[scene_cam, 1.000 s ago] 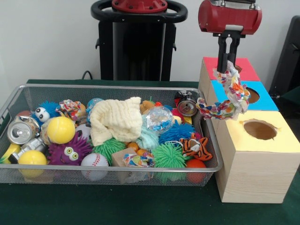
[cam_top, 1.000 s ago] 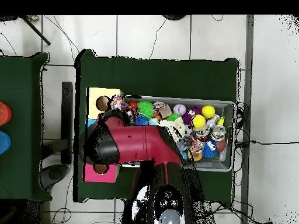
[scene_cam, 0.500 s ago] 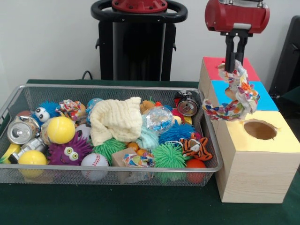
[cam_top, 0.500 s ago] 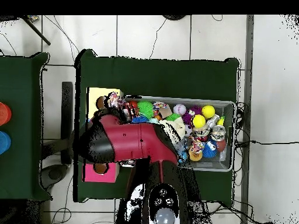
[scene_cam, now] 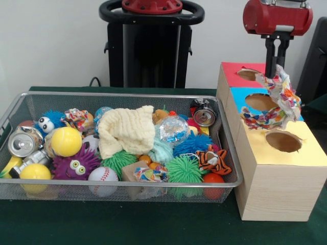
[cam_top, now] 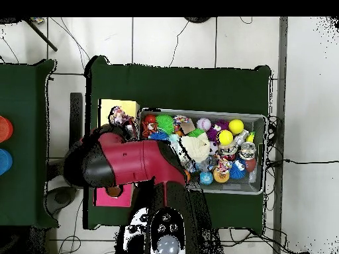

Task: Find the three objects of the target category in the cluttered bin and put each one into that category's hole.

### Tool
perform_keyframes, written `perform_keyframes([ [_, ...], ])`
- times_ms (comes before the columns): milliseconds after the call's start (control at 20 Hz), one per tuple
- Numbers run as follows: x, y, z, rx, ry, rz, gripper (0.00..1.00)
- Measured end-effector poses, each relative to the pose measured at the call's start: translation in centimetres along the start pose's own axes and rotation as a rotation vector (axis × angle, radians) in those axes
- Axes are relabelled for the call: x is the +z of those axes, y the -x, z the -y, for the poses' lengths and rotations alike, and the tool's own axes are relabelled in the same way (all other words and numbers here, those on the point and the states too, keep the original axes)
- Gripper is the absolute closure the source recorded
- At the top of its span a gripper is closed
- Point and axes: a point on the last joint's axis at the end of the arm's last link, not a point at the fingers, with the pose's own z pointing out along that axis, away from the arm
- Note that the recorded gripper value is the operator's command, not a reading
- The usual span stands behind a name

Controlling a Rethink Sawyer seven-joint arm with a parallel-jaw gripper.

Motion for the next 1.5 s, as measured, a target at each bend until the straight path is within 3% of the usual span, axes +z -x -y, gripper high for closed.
perform_keyframes([
  [1500,0.4,-0.7,-2.6,-0.039,0.002,-0.016,1.0],
])
